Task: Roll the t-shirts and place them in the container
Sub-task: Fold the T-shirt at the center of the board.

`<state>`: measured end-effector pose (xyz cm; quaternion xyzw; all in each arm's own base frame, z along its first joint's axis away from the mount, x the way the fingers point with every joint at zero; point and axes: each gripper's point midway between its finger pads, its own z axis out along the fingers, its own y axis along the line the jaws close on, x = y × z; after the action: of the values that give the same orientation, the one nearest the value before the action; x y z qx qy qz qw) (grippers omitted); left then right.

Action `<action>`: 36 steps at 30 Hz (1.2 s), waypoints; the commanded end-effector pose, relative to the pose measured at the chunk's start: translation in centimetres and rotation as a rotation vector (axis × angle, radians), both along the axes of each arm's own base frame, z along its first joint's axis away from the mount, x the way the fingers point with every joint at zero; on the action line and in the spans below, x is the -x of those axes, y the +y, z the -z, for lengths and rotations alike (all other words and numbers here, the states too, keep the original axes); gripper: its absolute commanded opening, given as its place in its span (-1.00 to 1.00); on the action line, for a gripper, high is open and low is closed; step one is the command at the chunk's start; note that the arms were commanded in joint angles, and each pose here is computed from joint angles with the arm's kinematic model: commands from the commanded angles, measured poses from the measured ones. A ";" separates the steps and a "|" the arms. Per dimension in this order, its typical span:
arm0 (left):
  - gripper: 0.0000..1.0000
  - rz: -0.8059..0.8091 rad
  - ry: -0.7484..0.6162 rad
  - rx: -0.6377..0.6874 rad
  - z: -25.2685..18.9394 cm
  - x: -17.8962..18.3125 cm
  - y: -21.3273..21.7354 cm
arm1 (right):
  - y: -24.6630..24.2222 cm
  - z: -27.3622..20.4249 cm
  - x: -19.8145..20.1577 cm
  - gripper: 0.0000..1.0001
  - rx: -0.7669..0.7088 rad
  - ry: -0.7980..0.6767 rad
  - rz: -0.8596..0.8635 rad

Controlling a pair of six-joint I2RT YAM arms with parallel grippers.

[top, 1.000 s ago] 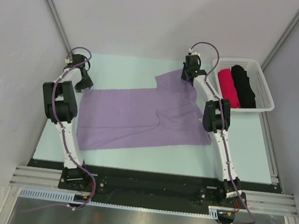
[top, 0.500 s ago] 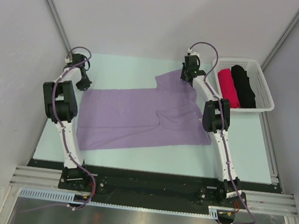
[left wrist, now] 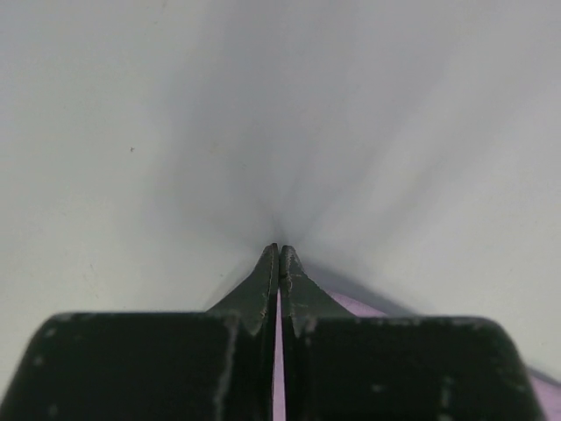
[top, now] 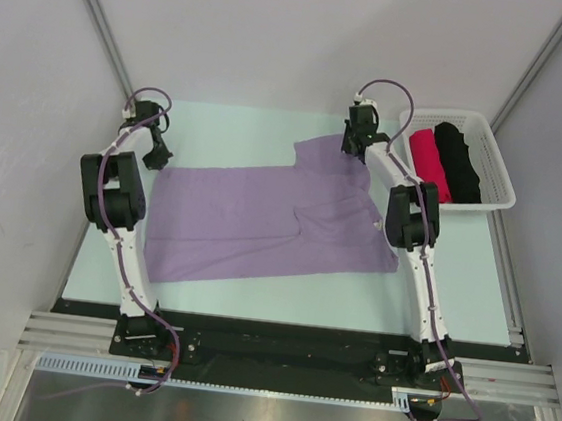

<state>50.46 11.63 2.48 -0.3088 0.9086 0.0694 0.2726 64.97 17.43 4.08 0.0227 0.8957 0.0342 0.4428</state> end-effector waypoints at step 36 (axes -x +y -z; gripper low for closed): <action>-1.00 -0.257 -0.047 -0.007 -5.2 18.5 -1.0 | -3.6 -8.2 24.2 -1.00 -0.074 0.114 0.089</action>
<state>33.05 10.39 7.42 -0.4019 0.8674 0.1010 0.2753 43.05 14.88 12.94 0.0541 0.9106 0.0547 0.4061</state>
